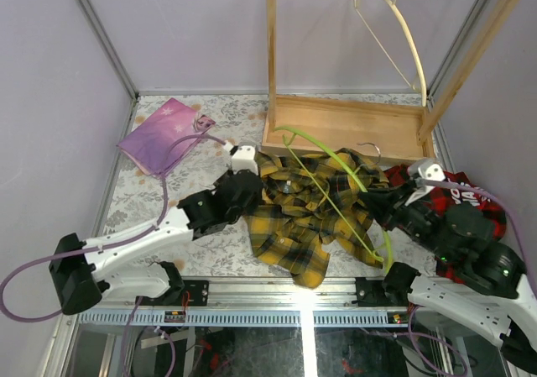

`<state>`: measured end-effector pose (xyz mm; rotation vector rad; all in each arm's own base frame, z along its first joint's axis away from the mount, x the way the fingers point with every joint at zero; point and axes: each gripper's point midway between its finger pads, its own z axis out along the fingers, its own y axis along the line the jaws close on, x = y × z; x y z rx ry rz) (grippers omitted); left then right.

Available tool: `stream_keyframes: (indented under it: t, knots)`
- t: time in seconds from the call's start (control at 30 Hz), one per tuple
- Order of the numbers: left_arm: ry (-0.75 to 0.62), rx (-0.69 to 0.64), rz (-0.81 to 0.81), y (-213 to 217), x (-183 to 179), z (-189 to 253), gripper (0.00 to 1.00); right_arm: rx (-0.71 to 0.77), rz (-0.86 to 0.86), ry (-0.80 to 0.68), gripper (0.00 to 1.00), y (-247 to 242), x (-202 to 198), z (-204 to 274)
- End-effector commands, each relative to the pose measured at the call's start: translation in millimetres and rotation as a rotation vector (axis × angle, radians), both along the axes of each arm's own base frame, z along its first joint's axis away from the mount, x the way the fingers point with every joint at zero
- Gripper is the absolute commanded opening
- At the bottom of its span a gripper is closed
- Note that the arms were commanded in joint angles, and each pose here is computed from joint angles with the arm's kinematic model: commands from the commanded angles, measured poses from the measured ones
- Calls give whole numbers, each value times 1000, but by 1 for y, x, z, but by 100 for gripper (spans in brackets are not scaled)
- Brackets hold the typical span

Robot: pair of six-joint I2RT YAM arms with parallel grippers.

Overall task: Place the shirt on the hanger
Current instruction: Hang the shirt on the hanger.

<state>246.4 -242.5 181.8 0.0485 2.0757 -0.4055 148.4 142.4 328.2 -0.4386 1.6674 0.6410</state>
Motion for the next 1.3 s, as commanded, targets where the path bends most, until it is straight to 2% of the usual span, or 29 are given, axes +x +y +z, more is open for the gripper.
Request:
stream_keyframes:
  t: [0.0,0.23,0.5,0.73,1.03,1.27]
  knots:
    - [36,151,-100,-3,4,6,0,-15,76,-62,0,-10,-19,32]
    - [85,56,-189,-2,23,33,0,-57,103,-55,0,-17,-28,44]
    - [56,71,-180,15,39,60,0,-140,162,-7,0,-6,-30,33]
    - [22,60,-204,13,39,77,0,-176,229,22,0,18,-26,22]
    - [-2,7,-273,5,28,98,0,-170,209,15,0,29,-13,19]
    - [-10,-78,-319,-4,17,121,0,-141,221,7,0,48,-4,15]
